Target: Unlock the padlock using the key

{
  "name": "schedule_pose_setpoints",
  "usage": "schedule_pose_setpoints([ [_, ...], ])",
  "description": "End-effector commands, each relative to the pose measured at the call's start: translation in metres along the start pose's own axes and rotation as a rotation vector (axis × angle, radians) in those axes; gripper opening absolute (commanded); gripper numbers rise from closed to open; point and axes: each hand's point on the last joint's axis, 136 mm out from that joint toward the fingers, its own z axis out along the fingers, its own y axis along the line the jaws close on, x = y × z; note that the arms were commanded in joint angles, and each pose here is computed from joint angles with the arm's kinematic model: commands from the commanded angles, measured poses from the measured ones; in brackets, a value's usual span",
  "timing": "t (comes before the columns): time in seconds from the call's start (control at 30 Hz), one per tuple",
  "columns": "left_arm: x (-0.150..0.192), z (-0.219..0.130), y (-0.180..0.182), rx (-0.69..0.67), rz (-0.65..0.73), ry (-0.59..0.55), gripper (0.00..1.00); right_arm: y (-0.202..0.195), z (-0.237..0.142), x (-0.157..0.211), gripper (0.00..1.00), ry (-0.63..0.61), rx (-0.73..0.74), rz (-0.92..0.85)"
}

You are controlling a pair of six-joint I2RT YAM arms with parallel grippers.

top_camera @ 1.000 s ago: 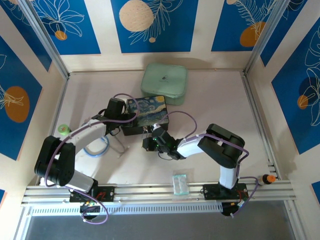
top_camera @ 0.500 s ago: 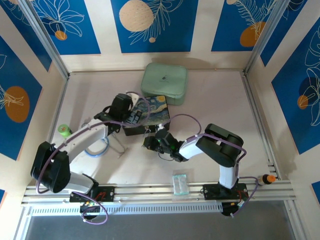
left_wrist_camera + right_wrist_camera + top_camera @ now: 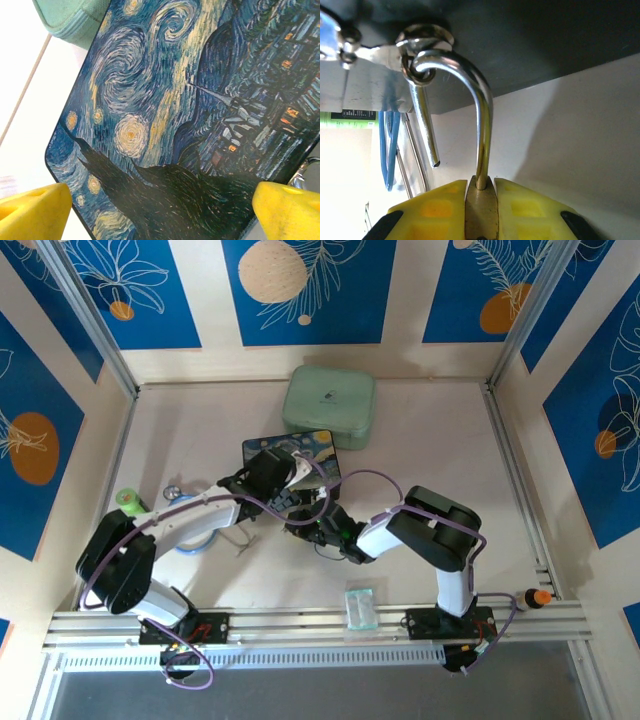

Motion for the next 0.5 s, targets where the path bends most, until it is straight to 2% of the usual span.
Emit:
schedule_pose_setpoints([
  [0.0, 0.044, 0.016, -0.019, 0.032, 0.147, 0.158, 0.93, -0.051, 0.005, 0.026, 0.17, 0.090, 0.162, 0.028],
  [0.27, 0.059, 0.020, -0.042, 0.129, 0.174, 0.183, 0.90, -0.058, -0.002, 0.020, 0.17, 0.061, 0.165, 0.052],
  [0.47, 0.071, 0.027, -0.049, 0.131, 0.198, 0.209, 0.90, -0.048, 0.002, 0.007, 0.17, 0.029, 0.066, 0.125],
])
